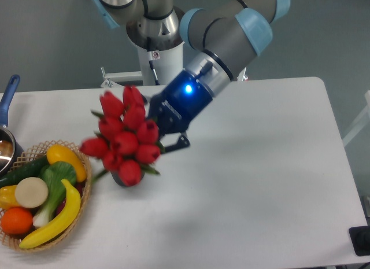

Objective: Insert the flowers into the vase
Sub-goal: 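Swing the tulips over the vase and lower stems into its opening, then lower the held tulips deeper into the black vase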

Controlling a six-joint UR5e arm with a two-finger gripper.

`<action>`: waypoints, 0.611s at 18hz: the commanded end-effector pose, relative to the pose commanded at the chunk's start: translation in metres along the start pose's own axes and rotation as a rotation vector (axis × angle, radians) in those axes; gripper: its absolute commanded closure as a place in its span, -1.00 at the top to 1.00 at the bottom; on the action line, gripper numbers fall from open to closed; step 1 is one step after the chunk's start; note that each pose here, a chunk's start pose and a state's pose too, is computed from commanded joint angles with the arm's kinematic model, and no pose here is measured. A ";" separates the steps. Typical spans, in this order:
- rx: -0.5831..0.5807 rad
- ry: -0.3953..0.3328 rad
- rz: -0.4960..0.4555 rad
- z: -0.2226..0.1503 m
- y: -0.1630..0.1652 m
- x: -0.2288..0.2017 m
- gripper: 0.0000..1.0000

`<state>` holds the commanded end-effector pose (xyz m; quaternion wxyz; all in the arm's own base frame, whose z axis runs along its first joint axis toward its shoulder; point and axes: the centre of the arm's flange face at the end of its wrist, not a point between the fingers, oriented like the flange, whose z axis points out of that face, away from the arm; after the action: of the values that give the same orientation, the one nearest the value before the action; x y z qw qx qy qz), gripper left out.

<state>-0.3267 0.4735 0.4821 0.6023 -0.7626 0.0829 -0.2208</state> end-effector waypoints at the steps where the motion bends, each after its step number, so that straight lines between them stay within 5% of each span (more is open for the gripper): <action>1: 0.015 0.012 0.003 -0.001 0.001 0.007 -0.89; 11: 0.076 0.061 0.037 -0.005 0.057 0.053 -0.76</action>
<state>-0.2741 0.4336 0.4414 0.6319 -0.7305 0.1070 -0.2357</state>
